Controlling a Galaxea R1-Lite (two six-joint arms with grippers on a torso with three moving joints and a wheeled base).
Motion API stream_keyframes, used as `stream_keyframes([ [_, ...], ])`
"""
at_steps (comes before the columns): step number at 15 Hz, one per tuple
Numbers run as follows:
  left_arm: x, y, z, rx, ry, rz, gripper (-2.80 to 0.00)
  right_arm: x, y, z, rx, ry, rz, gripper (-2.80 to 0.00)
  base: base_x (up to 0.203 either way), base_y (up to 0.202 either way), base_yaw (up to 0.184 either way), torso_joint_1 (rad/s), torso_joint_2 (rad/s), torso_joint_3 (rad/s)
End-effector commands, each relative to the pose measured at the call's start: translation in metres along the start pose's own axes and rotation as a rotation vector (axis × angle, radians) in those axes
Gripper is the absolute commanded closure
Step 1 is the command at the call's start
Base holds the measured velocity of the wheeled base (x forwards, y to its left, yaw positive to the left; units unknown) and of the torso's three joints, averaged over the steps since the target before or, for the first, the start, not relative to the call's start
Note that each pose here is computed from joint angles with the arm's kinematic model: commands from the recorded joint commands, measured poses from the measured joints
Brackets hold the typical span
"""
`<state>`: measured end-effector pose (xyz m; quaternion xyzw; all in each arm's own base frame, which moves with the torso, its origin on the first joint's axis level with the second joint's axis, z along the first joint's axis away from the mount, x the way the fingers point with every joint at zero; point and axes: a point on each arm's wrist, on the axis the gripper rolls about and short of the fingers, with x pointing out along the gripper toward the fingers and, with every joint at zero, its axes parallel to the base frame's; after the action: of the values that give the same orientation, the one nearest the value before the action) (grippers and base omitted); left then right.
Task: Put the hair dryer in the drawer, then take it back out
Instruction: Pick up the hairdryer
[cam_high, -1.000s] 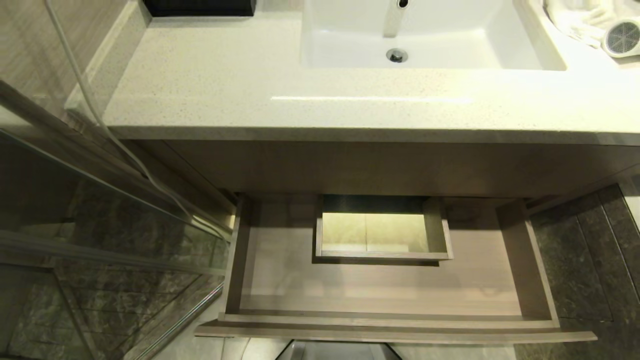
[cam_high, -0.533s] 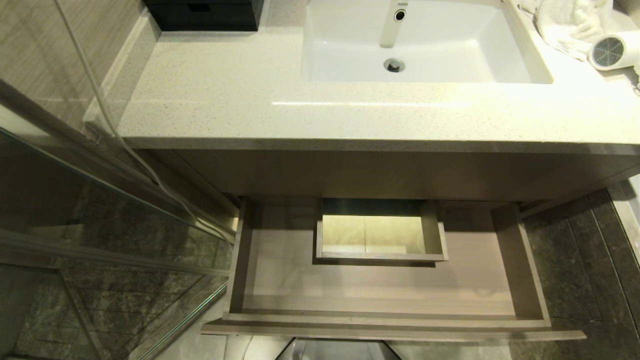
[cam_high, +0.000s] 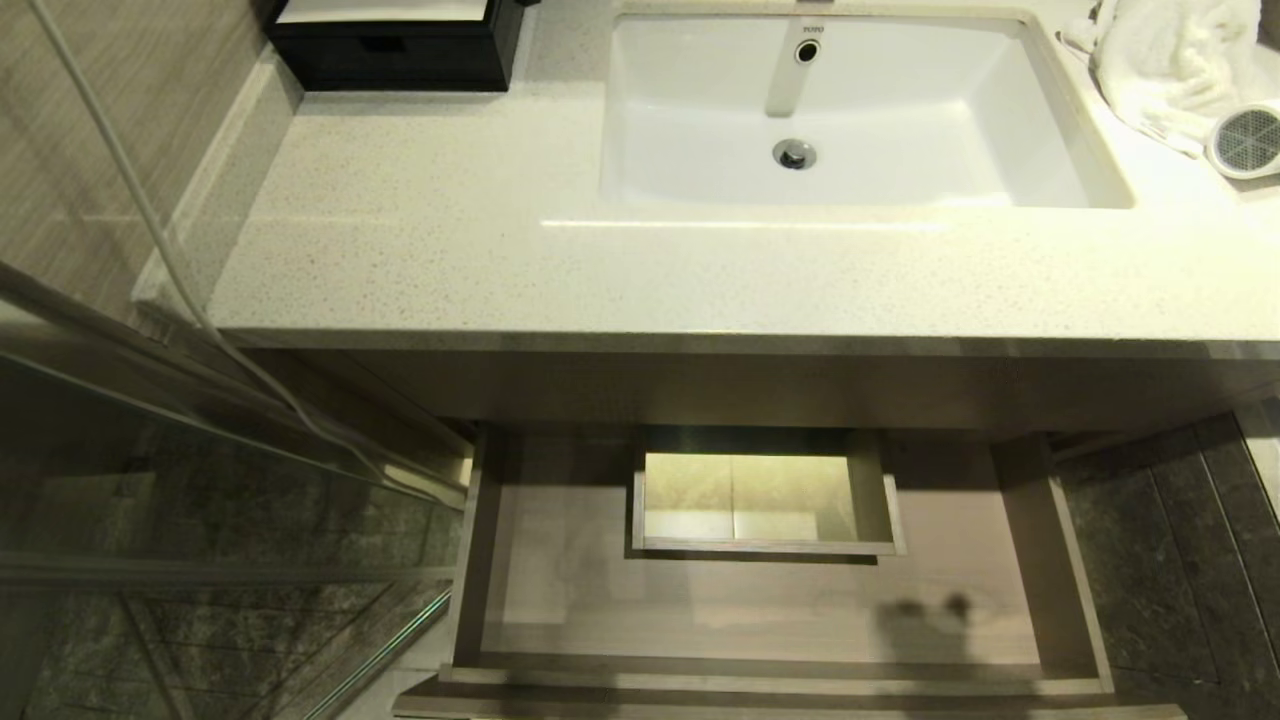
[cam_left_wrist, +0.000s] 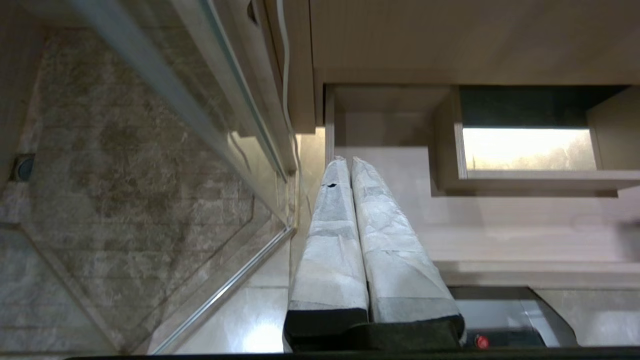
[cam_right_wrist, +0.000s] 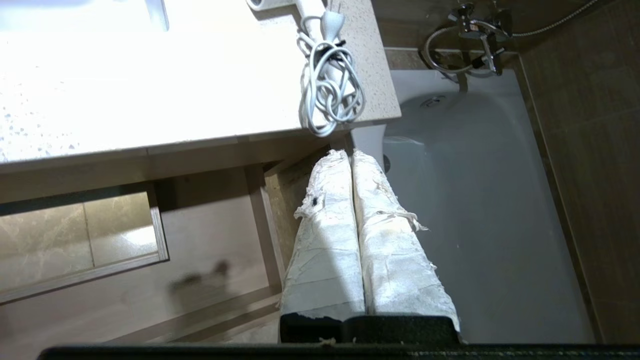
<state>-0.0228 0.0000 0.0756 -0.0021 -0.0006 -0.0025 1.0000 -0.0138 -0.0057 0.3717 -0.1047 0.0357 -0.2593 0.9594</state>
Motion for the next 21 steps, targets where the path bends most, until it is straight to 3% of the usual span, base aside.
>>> stream_keyframes([
  [1,0.000,0.000,0.000,0.000,0.000,-0.001,0.00,0.004,0.001,0.001,-0.007,0.014,-0.004,0.00,0.000,0.000,0.000,0.290,-0.06,0.228],
  [10,0.000,0.000,0.000,0.000,0.000,0.000,0.00,0.041,0.012,0.002,0.008,0.137,-0.073,0.00,0.000,0.000,0.000,0.326,-0.12,0.199],
  [15,0.000,0.000,0.000,0.000,0.000,0.000,0.00,0.098,0.015,-0.004,0.024,0.353,-0.285,0.00,0.000,0.000,0.000,0.093,-0.04,0.043],
  [17,0.000,0.000,0.000,0.000,0.000,-0.001,0.00,0.118,0.018,-0.003,0.079,0.384,-0.266,0.00,0.000,0.000,0.000,0.000,0.00,0.000],
  [21,0.000,0.000,0.000,0.000,0.000,0.000,0.00,0.156,0.010,-0.012,0.168,0.466,-0.104,0.00,0.000,0.000,0.000,0.000,0.00,0.000],
])
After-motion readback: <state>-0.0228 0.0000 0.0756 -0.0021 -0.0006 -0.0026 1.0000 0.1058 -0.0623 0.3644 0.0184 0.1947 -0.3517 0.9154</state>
